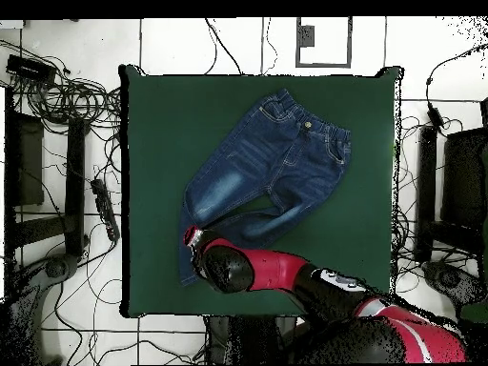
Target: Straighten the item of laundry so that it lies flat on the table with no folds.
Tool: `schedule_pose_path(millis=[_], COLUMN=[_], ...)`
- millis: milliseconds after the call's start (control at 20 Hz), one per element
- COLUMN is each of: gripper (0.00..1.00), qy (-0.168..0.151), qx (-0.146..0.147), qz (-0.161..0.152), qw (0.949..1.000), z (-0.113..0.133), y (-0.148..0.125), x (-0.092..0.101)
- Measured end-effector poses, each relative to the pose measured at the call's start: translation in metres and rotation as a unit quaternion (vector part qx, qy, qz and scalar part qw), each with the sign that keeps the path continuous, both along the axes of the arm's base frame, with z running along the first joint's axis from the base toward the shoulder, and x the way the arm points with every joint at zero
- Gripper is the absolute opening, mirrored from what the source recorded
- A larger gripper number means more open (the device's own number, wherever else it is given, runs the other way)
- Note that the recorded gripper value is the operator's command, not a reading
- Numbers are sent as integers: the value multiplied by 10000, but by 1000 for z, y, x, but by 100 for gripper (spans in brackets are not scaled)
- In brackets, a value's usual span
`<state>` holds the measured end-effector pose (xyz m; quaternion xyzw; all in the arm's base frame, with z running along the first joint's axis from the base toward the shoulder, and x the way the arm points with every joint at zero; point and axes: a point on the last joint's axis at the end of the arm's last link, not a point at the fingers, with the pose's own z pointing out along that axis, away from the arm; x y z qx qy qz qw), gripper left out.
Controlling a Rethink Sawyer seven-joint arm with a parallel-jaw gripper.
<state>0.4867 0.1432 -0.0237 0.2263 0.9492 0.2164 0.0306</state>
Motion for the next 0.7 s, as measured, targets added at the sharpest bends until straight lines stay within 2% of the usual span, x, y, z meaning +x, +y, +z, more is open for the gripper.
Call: schedule_pose_path(millis=[350,700], gripper=[0,0], qy=[105,-15], qx=[-13,-104], qz=[-181,-330], qw=[9998,9994], z=[5,20], y=[7,29], x=[4,17])
